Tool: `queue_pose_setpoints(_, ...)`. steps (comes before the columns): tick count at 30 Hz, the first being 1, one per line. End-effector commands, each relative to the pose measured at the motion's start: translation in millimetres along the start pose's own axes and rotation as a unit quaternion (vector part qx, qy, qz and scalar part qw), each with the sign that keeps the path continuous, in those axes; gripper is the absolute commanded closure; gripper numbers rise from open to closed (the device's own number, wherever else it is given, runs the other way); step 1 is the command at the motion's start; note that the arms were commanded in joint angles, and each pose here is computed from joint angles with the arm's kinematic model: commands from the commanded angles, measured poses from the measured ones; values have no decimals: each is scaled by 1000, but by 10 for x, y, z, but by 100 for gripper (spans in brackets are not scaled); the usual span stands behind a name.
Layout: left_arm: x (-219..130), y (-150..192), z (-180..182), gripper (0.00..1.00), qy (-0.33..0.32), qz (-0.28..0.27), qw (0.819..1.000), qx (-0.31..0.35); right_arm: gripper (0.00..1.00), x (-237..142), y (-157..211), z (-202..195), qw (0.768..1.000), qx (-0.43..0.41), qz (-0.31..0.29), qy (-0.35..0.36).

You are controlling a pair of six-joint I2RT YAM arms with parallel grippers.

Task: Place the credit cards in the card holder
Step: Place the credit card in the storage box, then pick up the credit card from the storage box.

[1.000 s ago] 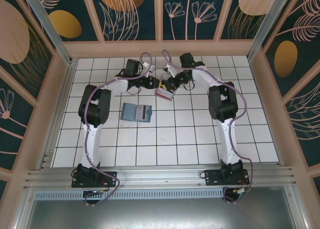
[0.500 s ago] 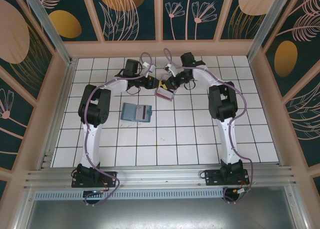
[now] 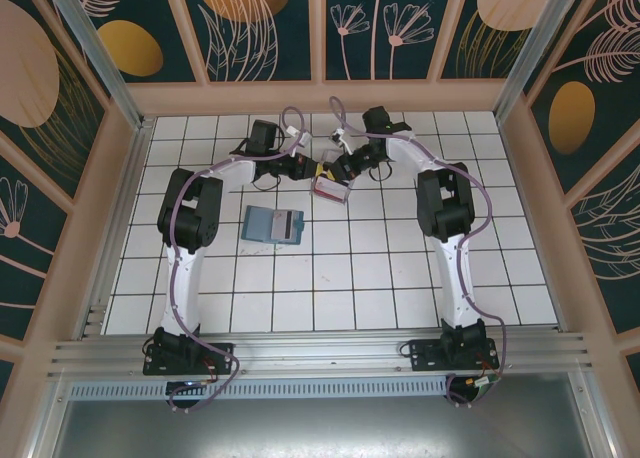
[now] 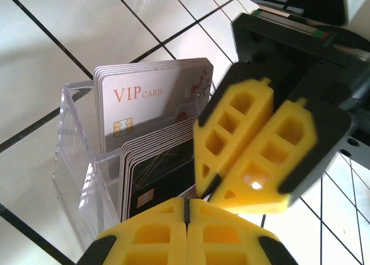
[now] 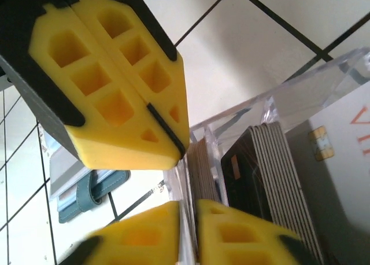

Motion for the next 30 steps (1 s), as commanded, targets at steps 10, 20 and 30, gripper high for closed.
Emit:
queue_pose_setpoints(10,37,103,-132,100,53,17,998,-10,58,-210,-230,-18,999,-22,-42,9)
queue_pose_setpoints(20,-42,-71,-223,100,72,5,997,3,52,-439,-370,123,997,-41,-66,2)
queue_pose_setpoints(30,-90,-209,-294,100,72,11,997,21,48,-586,-502,272,995,-59,-78,0)
Point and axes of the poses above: each hand's point on the last joint's axis, 136 mm out from that joint toward the fingers, its own x axis out along the fingers, its own z axis along the line the jaws close on, y = z × x, the point moved 5 cm from there along -x, back along the fingers, and after that the axes turned 2 degrees about -x, right-handed, at the moved point
